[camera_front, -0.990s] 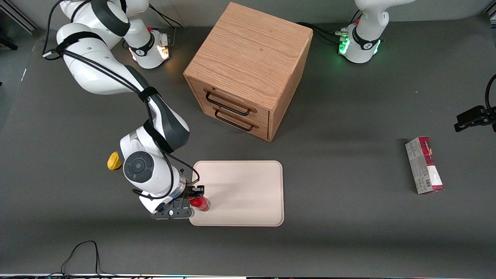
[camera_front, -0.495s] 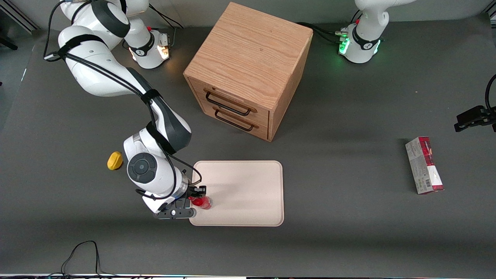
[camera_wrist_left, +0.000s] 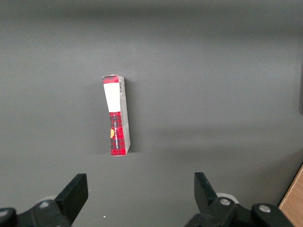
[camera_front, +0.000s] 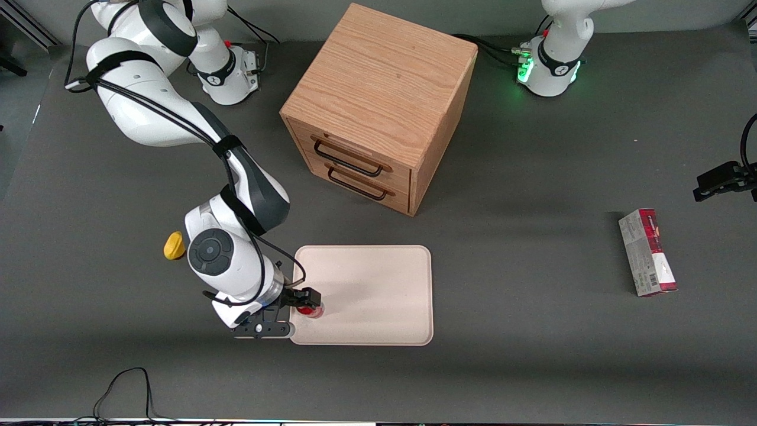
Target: Place coke bottle on tray
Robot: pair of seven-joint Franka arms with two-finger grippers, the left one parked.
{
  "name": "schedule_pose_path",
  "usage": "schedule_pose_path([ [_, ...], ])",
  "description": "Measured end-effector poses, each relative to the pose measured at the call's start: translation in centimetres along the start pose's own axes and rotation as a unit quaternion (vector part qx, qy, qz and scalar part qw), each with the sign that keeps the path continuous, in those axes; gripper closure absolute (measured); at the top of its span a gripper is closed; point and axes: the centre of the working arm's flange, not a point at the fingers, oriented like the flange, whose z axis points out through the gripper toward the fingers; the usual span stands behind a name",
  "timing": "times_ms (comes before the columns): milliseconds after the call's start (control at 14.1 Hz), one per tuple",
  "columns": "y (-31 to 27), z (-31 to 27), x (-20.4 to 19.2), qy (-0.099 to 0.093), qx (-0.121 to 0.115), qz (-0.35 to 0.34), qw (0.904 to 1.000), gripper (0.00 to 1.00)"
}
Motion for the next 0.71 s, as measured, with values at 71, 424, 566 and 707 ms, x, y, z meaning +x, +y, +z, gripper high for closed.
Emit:
schedule_pose_path([
  [71, 0.5, -1.3, 0.1, -0.002, -0.012, -0.003, 0.9999, 0.0],
  [424, 4.8, -11.3, -0.9, -0.041, -0.059, -0.029, 0.997, 0.0],
  [566, 8.7, -14.2, -1.8, -0.056, -0.057, -0.046, 0.9958, 0.0],
  [707, 13.4, -17.2, -3.2, -0.063, -0.064, -0.048, 0.9948, 0.0],
])
